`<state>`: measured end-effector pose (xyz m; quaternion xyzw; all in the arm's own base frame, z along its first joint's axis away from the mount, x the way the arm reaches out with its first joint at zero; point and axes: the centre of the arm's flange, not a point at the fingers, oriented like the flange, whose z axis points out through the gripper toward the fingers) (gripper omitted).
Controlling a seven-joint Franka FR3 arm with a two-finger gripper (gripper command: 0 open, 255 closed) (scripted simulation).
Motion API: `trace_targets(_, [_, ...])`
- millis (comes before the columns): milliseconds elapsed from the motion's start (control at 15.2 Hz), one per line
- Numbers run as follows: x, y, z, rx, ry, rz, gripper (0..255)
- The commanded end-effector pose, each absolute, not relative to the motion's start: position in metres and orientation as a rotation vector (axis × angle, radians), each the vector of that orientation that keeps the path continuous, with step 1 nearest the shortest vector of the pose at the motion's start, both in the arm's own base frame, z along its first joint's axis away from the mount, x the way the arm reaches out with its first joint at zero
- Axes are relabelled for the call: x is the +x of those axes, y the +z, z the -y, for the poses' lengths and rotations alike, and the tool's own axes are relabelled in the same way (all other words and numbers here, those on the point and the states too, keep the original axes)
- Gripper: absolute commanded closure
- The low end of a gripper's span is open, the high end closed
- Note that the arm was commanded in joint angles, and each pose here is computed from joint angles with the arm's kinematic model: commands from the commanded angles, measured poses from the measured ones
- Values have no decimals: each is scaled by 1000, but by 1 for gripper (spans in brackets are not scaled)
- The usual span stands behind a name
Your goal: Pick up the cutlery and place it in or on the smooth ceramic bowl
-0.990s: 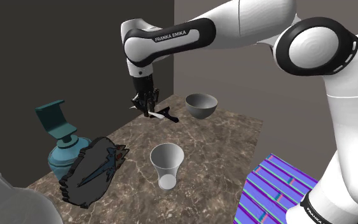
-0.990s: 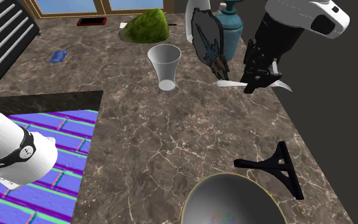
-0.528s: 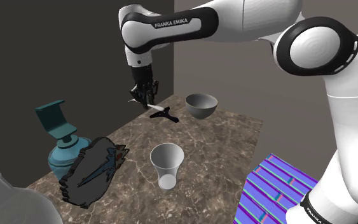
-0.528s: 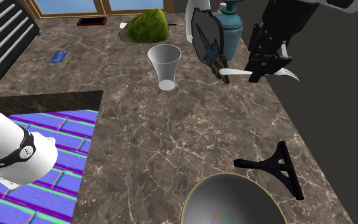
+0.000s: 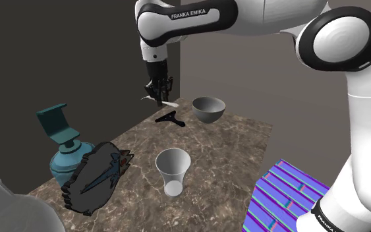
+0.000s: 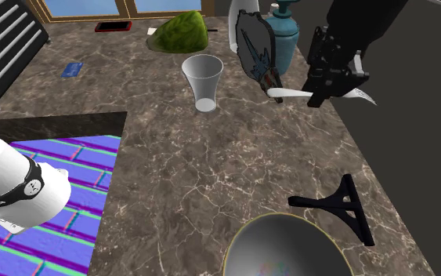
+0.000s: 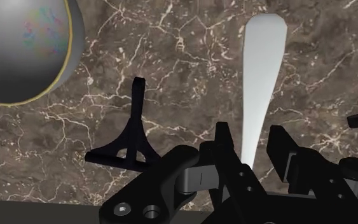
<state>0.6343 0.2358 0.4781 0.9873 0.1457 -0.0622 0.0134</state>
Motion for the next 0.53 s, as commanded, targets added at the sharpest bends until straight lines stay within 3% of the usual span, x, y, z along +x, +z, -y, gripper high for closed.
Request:
trace_targets(0, [633, 478, -210, 3076, -194, -455, 255])
trace_targets(462, [625, 474, -118, 3076, -194, -455, 255])
